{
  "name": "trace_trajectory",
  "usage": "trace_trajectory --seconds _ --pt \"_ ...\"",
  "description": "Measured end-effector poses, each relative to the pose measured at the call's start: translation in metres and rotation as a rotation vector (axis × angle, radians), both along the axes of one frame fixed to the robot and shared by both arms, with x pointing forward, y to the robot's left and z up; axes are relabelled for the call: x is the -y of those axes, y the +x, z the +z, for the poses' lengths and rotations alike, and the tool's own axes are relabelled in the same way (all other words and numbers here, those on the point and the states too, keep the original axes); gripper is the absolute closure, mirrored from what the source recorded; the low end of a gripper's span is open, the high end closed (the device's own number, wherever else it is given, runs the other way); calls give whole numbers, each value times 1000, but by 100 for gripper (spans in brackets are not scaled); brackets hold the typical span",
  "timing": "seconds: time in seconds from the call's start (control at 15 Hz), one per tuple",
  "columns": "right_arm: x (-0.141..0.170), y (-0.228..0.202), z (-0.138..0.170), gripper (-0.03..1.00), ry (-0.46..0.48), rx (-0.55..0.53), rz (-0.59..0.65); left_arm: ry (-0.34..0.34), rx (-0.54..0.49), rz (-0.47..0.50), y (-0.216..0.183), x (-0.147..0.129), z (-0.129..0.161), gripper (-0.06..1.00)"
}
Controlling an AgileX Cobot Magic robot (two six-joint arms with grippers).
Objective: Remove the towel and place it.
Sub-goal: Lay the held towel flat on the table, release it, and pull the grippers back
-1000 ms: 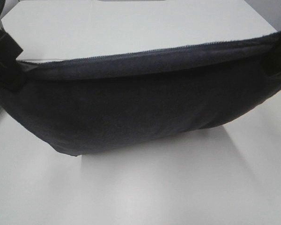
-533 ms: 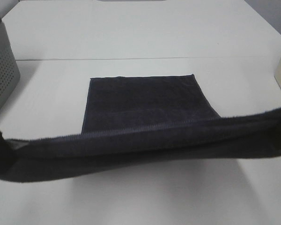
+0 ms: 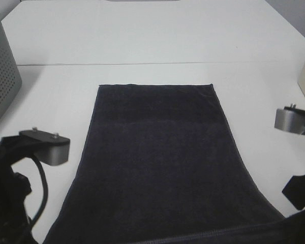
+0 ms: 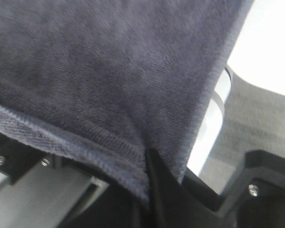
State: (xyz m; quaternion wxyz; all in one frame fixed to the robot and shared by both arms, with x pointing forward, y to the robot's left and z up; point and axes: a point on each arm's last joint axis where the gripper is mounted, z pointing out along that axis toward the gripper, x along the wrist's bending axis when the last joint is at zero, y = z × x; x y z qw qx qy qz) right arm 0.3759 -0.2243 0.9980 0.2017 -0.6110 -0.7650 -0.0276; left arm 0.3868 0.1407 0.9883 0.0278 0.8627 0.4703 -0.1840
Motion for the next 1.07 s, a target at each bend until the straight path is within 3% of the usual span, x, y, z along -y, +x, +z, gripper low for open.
trace_trajectory --seconds 0.2,0.6,1.07 --pt "1 9 -30 96 -74 -151 54 54 -111 -24 4 18 -35 94" --pt "-1 22 -77 96 -129 -378 123 97 -174 -35 17 31 -68 94" --pt "-2 30 -104 96 -158 -415 109 129 -232 -93 48 57 -101 94"
